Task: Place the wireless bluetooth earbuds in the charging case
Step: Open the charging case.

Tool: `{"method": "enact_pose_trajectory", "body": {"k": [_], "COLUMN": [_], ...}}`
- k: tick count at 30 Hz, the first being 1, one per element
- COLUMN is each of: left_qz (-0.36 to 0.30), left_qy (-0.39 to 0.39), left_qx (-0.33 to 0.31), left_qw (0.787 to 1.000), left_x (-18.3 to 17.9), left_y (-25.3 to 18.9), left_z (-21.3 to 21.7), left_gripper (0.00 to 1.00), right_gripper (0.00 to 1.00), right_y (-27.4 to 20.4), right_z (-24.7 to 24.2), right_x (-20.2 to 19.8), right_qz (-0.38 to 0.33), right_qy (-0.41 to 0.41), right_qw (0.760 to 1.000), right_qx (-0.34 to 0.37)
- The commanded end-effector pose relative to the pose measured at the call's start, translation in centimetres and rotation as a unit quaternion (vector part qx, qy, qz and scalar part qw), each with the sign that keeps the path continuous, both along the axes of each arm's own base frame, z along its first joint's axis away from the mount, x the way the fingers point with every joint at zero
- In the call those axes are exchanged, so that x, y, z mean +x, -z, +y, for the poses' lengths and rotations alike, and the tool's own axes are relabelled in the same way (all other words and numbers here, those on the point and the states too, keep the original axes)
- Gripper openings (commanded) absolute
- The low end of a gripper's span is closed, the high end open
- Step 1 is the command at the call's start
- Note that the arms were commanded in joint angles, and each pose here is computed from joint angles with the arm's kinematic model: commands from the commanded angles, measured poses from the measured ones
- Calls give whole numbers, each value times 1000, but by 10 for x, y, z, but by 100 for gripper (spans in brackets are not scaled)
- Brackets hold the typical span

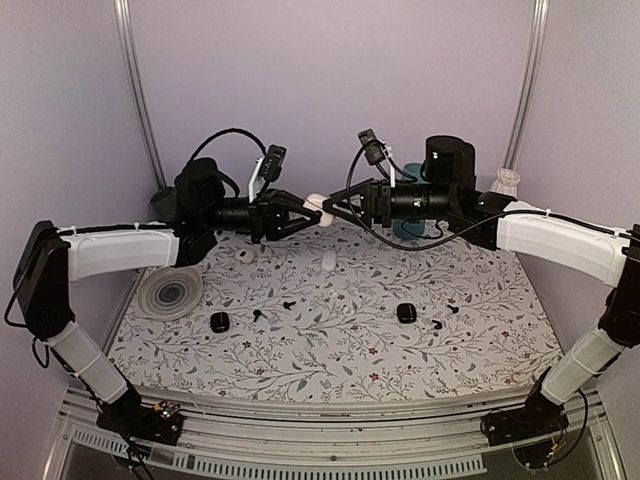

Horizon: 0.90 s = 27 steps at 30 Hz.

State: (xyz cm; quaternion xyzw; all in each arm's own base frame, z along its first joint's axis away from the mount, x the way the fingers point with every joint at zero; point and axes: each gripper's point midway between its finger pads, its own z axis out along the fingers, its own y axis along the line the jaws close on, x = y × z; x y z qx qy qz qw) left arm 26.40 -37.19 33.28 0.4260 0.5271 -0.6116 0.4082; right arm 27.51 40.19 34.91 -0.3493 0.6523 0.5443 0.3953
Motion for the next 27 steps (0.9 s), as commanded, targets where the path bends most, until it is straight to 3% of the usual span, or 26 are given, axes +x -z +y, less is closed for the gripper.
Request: {"method": "enact_pose_trajectory", "body": {"k": [1,15,27], "left_qz": [-32,-30,-40], "left_qy": [13,23,50], "left_qx": [-5,-11,-12], "left_qw": [999,999,998], "left_x": [-10,-14,-28], "left_y": [-11,-20,-24], "left_z": [2,0,-2], "left_gripper": [0,0,0], "right_gripper": [72,79,81], "right_y": [-16,-6,-3], "right_z": [-6,-6,-18], "right_x": [2,-2,22], "right_qz": [-23,-30,-24], "right_qy": [21,10,83], "right_qw": [999,999,996], "right_qx": [17,-9,-23]}}
